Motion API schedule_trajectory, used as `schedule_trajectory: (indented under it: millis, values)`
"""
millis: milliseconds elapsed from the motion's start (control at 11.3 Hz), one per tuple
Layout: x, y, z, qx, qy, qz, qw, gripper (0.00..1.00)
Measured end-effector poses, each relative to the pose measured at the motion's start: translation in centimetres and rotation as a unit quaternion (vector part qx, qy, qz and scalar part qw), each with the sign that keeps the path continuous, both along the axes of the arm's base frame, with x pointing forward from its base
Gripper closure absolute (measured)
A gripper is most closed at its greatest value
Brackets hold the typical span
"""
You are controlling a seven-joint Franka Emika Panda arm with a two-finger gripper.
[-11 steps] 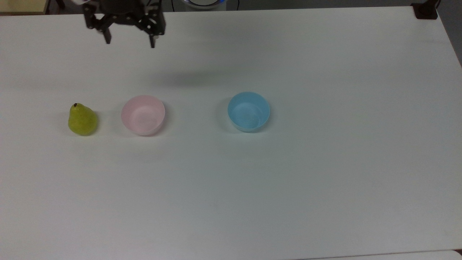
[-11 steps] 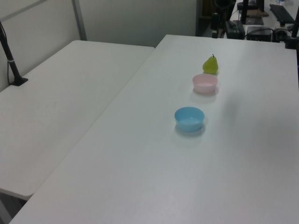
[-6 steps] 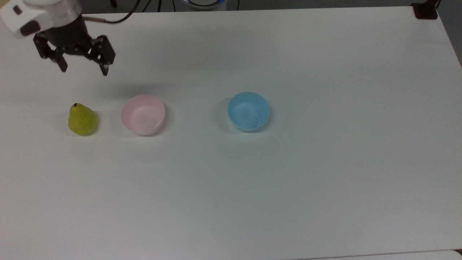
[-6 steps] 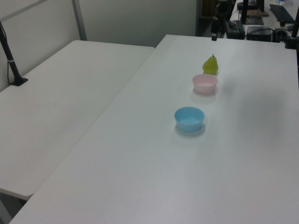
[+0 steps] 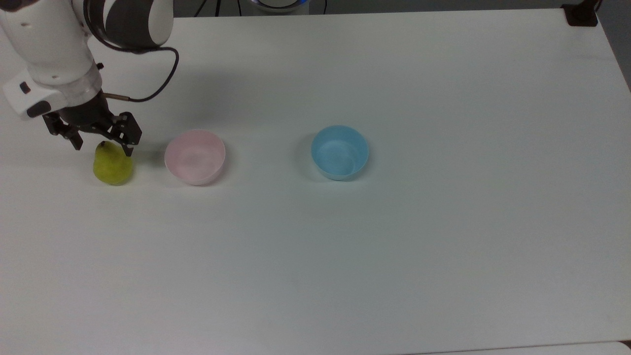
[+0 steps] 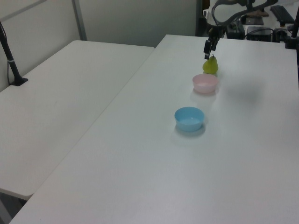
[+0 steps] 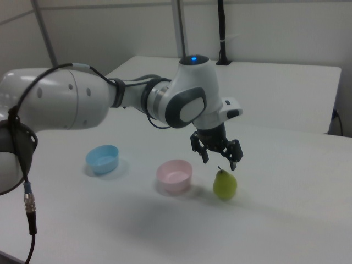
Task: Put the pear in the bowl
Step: 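Close the gripper around the green pear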
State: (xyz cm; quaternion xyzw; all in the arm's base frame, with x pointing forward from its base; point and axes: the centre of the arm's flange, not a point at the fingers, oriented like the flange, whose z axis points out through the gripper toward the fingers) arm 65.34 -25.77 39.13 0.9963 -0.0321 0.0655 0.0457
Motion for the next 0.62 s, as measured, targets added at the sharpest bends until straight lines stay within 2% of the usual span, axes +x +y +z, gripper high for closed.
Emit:
schedule_trajectory:
  millis: [618]
  values:
    - [0.2, -1.7, -5.6, -0.028, 0.029, 0.014, 0.9991, 0.02]
